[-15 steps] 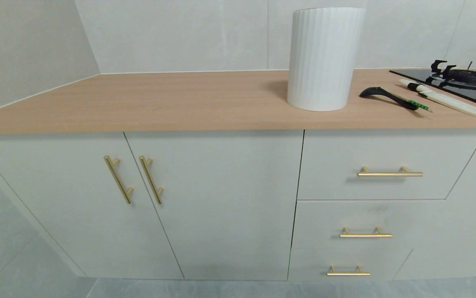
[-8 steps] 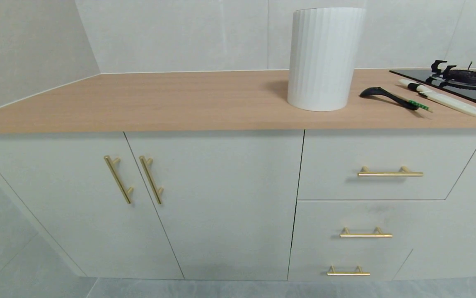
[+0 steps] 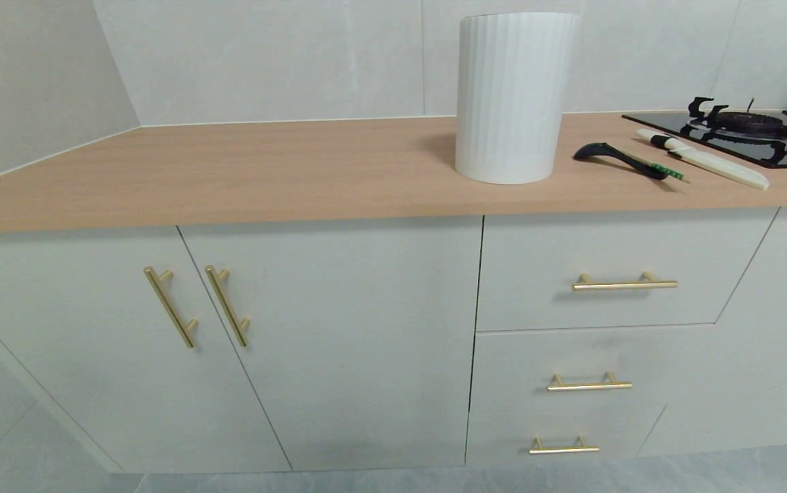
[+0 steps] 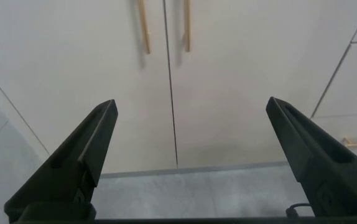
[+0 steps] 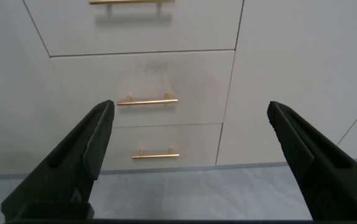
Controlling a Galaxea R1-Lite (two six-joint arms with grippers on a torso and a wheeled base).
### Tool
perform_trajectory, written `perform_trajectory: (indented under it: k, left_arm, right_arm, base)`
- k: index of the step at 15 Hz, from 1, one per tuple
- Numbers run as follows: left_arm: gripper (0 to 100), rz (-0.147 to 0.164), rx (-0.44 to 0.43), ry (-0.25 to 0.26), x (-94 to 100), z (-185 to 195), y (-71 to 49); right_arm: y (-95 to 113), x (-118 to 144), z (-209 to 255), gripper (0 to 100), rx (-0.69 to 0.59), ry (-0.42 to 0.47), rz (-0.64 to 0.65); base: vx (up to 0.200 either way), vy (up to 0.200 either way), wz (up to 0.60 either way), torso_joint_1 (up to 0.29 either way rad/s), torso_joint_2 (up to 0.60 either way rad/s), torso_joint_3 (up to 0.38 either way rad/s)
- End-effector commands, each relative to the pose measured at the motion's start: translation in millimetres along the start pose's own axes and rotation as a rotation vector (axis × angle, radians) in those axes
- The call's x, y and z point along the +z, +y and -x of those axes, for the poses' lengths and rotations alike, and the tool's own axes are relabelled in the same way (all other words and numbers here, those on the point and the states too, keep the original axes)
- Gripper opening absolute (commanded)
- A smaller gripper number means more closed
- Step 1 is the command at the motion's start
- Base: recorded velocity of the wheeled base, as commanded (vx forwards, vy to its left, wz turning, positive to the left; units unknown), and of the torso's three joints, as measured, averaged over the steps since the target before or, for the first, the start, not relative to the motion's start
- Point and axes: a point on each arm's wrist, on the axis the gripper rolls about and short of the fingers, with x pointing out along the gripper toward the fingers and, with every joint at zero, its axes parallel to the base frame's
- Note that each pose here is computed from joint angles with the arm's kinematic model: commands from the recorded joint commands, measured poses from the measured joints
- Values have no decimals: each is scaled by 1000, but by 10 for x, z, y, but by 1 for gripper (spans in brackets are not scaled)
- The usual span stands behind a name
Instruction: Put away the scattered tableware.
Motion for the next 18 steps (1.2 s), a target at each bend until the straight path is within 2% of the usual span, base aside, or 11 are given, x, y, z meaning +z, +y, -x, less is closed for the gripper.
perform_trajectory:
  k: [1, 3, 9, 10, 11, 12, 14, 15, 18]
  left_arm:
    - [100, 5, -1, 0, 2, -1, 0]
    - [100, 17, 11, 0, 1, -1, 3]
    - [100, 17, 11, 0, 1, -1, 3]
    - [100, 17, 11, 0, 1, -1, 3]
    - [100, 17, 12, 0, 1, -1, 3]
    - [100, 17, 11, 0, 1, -1, 3]
    - [100, 17, 11, 0, 1, -1, 3]
    - [100, 17, 11, 0, 1, -1, 3]
    - [100, 17, 11, 0, 1, -1, 3]
  right_arm:
    - [0, 1, 0, 100, -1, -1, 1]
    - [0, 1, 0, 100, -1, -1, 1]
    - [1, 17, -2, 100, 2, 1, 4]
    - [3, 181, -3, 100, 22, -10, -2]
    - [5, 497, -5, 100, 41, -34, -27]
    - [11, 727, -95, 100, 66, 19, -45]
    - [49, 903, -560, 100, 132, 267, -3]
    - [71, 979, -795, 100, 155, 348, -4]
    - [203, 1115, -1462, 100, 226, 516, 9]
  base:
    - [0, 0, 0, 0, 0, 0]
    - [0, 0, 0, 0, 0, 0]
    - [0, 0, 0, 0, 0, 0]
    - [0, 0, 0, 0, 0, 0]
    - [0, 0, 0, 0, 0, 0]
    - [0, 0, 0, 0, 0, 0]
    - [0, 0, 0, 0, 0, 0]
    - [0, 0, 0, 0, 0, 0]
    - [0, 0, 0, 0, 0, 0]
